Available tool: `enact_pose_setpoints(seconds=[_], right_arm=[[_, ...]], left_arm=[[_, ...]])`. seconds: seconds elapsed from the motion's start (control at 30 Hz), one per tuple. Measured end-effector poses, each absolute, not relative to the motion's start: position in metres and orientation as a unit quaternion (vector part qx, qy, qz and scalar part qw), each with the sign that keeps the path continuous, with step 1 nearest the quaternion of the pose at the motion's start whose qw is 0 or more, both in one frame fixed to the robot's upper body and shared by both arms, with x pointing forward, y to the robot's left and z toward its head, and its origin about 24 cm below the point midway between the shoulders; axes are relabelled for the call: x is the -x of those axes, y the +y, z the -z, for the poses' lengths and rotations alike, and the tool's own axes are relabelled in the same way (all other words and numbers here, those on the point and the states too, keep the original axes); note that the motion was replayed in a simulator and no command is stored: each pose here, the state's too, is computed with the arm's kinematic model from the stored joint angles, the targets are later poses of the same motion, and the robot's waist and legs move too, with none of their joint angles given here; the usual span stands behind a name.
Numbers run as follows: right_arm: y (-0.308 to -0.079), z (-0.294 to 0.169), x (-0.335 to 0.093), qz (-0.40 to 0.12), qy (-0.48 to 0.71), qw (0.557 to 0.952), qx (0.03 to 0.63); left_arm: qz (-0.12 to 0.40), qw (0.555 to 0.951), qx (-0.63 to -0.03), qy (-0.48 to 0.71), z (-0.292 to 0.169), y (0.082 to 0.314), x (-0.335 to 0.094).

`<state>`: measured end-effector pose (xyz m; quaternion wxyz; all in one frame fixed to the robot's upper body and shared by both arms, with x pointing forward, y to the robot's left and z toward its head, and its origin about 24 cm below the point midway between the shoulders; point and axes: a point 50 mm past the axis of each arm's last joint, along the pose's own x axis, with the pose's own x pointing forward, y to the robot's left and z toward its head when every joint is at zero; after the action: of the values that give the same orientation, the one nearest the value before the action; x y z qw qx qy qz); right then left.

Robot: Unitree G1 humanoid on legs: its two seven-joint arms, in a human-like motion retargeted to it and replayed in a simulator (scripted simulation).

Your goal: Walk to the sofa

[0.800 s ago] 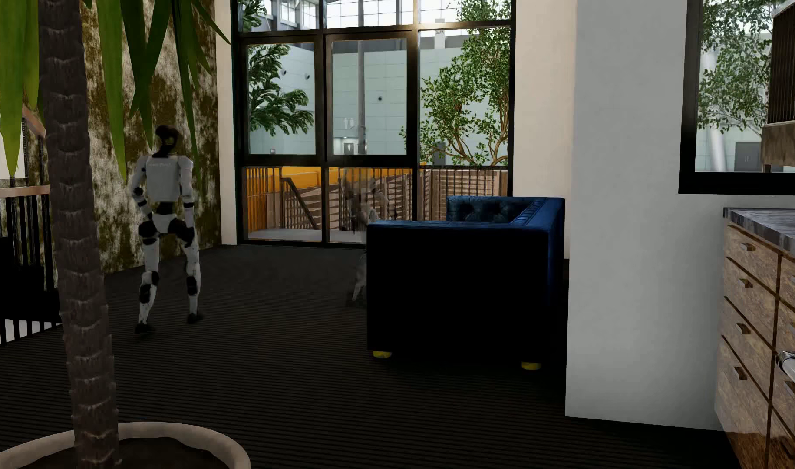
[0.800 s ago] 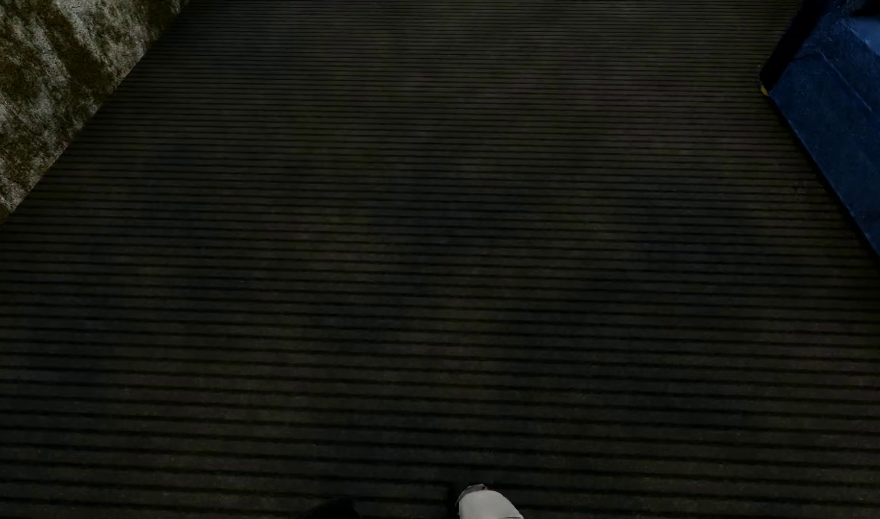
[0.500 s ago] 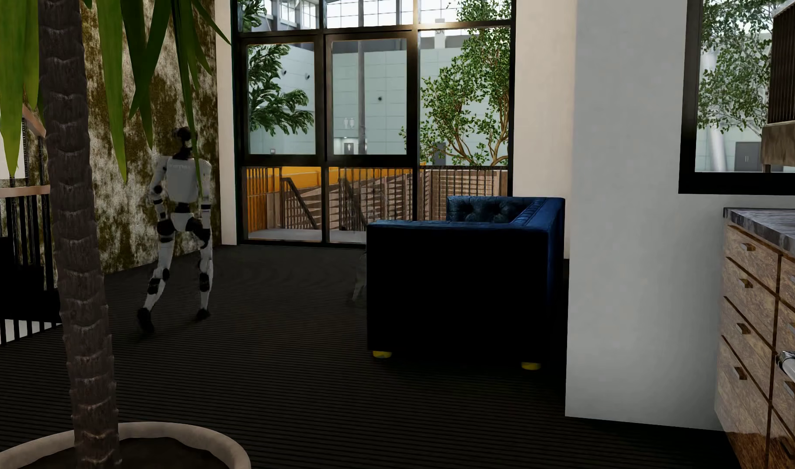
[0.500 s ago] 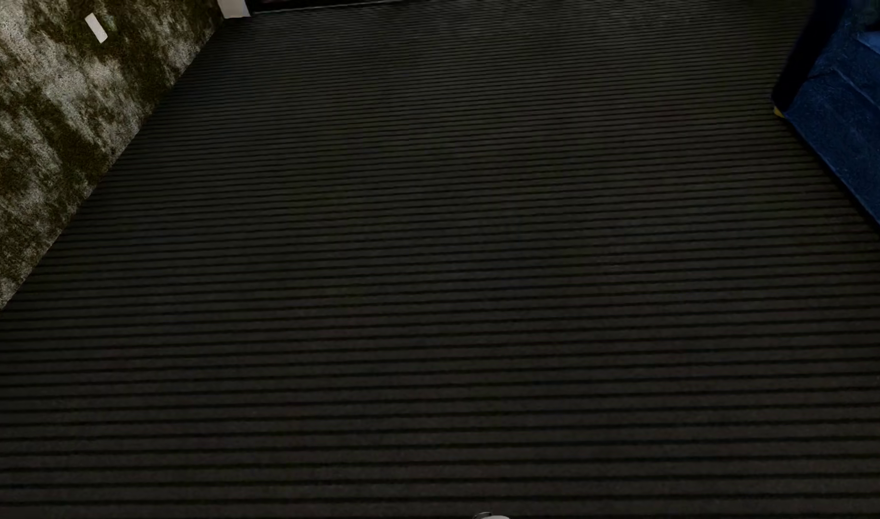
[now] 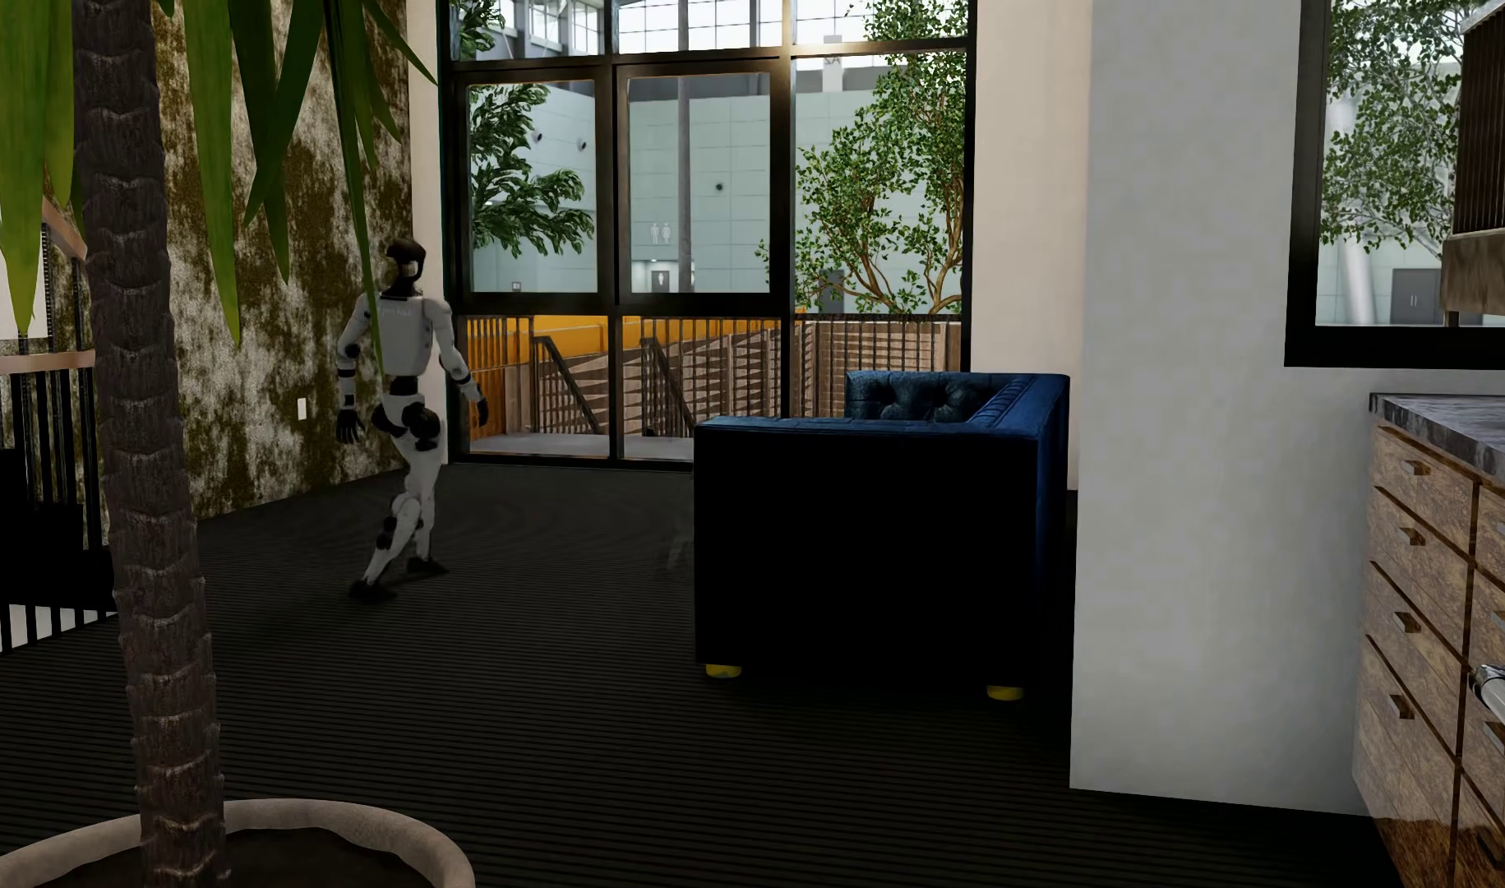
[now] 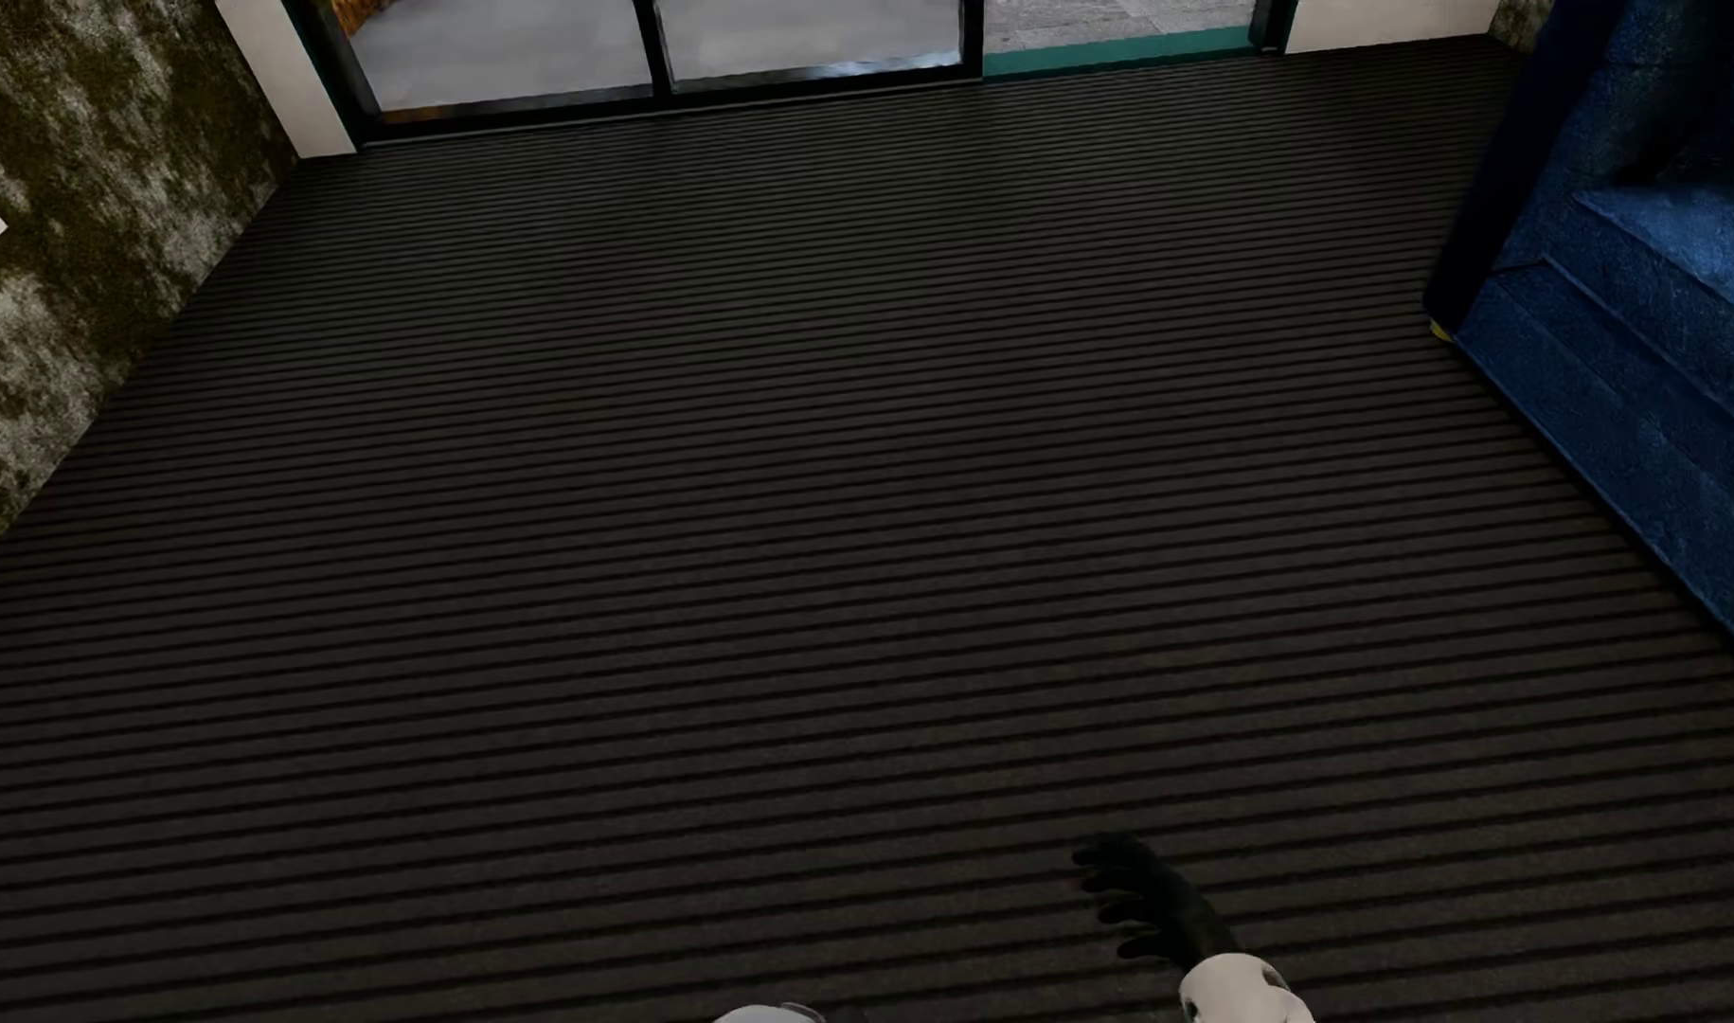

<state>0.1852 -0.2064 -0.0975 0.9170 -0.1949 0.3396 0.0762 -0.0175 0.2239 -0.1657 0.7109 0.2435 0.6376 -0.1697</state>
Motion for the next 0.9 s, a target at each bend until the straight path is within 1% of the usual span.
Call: enact_pose_setpoints(seconds=[0.07, 0.13, 0.17, 0.23, 0.3, 0.33, 0.37, 0.4, 0.43, 0.53, 0.6, 0.63, 0.7, 0.77, 0.83, 0.9], right_arm=[[-0.199, 0.097, -0.179, -0.082, 0.334, 0.921, 0.184], [-0.191, 0.115, -0.153, -0.099, 0.378, 0.903, 0.177], [-0.188, 0.129, -0.131, -0.11, 0.419, 0.884, 0.176], [-0.186, 0.16, -0.071, -0.135, 0.528, 0.818, 0.183], [-0.189, 0.173, -0.018, -0.19, 0.602, 0.743, 0.223], [-0.191, 0.173, -0.002, -0.218, 0.613, 0.72, 0.243], [-0.194, 0.172, 0.007, -0.23, 0.616, 0.711, 0.25], [-0.198, 0.17, 0.014, -0.223, 0.619, 0.712, 0.245], [-0.203, 0.167, 0.017, -0.202, 0.622, 0.72, 0.233], [-0.217, 0.161, 0.016, -0.12, 0.622, 0.75, 0.193], [-0.219, 0.16, 0.015, -0.091, 0.62, 0.76, 0.175], [-0.218, 0.16, 0.016, -0.082, 0.622, 0.76, 0.167], [-0.211, 0.163, 0.026, -0.081, 0.635, 0.753, 0.154], [-0.2, 0.166, 0.038, -0.102, 0.653, 0.736, 0.15], [-0.194, 0.168, 0.054, -0.118, 0.675, 0.713, 0.151], [-0.199, 0.168, 0.065, -0.133, 0.692, 0.69, 0.168]], left_arm=[[0.154, 0.713, -0.235, 0.643, 0.165, 0.226, 0.02], [0.145, 0.713, -0.233, 0.645, 0.165, 0.229, 0.02], [0.151, 0.71, -0.24, 0.645, 0.165, 0.23, 0.018], [0.172, 0.706, -0.262, 0.635, 0.167, 0.23, 0.007], [0.181, 0.726, -0.275, 0.603, 0.166, 0.227, -0.021], [0.178, 0.743, -0.278, 0.582, 0.163, 0.226, -0.039], [0.174, 0.76, -0.28, 0.56, 0.16, 0.226, -0.055], [0.165, 0.777, -0.28, 0.539, 0.155, 0.228, -0.071], [0.149, 0.796, -0.277, 0.518, 0.149, 0.231, -0.088], [0.077, 0.854, -0.258, 0.445, 0.123, 0.248, -0.14], [0.042, 0.888, -0.248, 0.385, 0.1, 0.254, -0.175], [0.033, 0.902, -0.245, 0.354, 0.088, 0.254, -0.192], [0.03, 0.924, -0.244, 0.295, 0.065, 0.248, -0.223], [0.043, 0.937, -0.242, 0.249, 0.049, 0.235, -0.242], [0.063, 0.942, -0.23, 0.237, 0.049, 0.218, -0.243], [0.082, 0.933, -0.21, 0.28, 0.073, 0.204, -0.218]])
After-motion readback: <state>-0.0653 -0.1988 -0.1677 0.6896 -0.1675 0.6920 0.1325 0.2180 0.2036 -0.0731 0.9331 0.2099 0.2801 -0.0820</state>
